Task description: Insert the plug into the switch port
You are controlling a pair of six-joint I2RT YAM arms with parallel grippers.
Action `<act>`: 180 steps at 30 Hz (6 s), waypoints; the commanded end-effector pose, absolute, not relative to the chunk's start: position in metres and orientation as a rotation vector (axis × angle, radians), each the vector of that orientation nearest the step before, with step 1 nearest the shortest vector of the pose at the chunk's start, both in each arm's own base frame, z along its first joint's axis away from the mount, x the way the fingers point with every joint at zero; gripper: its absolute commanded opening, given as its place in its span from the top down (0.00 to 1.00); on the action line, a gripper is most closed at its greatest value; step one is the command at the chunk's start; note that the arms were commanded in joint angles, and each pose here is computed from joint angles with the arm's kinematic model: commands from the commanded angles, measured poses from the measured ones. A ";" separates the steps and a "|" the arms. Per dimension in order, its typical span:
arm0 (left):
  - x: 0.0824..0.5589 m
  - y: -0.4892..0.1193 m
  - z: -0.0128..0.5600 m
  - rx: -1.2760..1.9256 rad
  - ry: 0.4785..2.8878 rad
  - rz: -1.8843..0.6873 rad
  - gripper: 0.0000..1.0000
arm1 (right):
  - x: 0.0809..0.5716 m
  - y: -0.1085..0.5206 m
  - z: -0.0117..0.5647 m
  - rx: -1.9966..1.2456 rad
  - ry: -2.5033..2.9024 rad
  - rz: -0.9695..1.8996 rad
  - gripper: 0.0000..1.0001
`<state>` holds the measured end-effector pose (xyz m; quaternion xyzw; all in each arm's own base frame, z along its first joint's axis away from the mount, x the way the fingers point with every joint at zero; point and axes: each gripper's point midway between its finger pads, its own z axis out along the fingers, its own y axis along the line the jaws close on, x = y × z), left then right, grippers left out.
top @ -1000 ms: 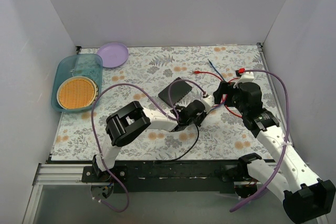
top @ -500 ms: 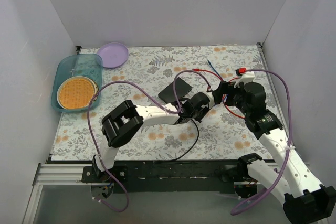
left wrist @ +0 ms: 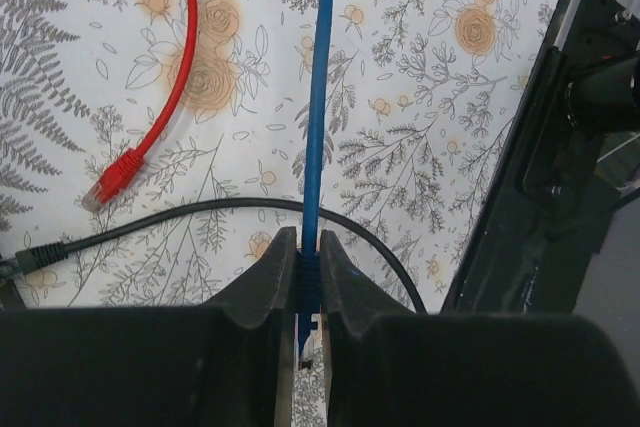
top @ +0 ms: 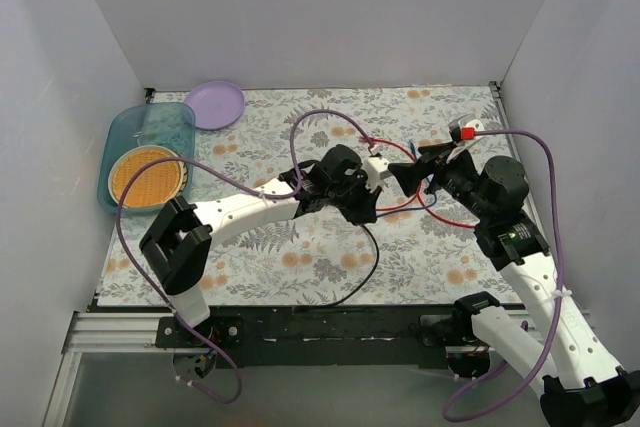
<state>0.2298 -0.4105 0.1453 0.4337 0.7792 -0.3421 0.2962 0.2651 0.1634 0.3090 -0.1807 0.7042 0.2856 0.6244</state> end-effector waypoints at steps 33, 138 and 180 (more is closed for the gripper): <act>0.221 -0.365 0.275 1.106 1.834 -1.256 1.00 | 0.221 0.234 0.249 -0.928 1.766 0.864 0.24; 0.202 -0.328 0.362 0.983 1.429 -1.345 1.00 | 0.191 0.274 0.338 -1.105 1.532 0.911 0.35; 0.253 -0.365 0.349 0.577 1.885 -1.448 0.37 | 0.237 0.226 0.337 -0.805 1.645 0.446 0.99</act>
